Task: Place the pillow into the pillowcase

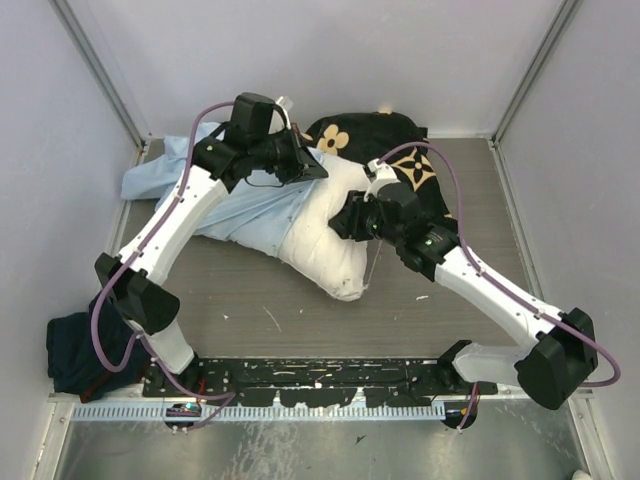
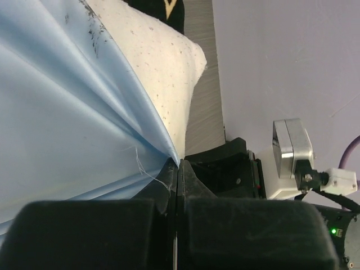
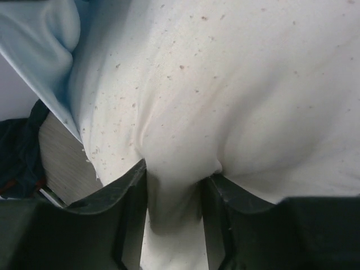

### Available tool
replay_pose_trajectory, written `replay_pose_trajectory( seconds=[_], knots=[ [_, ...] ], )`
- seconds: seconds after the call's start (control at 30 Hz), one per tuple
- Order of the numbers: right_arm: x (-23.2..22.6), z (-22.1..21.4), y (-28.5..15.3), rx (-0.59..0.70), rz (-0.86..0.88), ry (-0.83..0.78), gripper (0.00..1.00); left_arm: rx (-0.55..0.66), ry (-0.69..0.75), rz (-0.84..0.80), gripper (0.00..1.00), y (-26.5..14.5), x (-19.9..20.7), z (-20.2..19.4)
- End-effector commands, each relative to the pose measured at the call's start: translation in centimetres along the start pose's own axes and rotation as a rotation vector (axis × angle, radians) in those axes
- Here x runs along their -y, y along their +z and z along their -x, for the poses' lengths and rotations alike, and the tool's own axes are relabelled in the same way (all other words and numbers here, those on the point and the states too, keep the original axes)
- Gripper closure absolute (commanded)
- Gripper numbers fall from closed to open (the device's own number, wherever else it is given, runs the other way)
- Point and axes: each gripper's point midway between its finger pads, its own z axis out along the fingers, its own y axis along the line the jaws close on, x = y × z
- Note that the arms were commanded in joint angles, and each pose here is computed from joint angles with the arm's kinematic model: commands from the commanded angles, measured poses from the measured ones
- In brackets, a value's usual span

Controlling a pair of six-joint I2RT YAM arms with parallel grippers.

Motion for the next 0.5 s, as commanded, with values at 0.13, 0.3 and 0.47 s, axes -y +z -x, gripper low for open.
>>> replay_pose_trajectory(
  seconds=[0.13,0.3,0.47],
  knots=[
    [-4.4,6.7,-3.8,0.221,0.136,-0.001,0.42,0.142,0.032,-0.292,1.00,-4.2,10.3,4.6],
    [-4.6,10.1,-7.6,0.321,0.085,-0.024,0.34,0.208,0.030,-0.327,1.00,-6.6,12.0,6.8],
    [-2.9,12.9,-13.1,0.456,-0.026,-0.021,0.30,0.233,0.007,-0.329,1.00,-7.4,11.5,7.7]
  ],
)
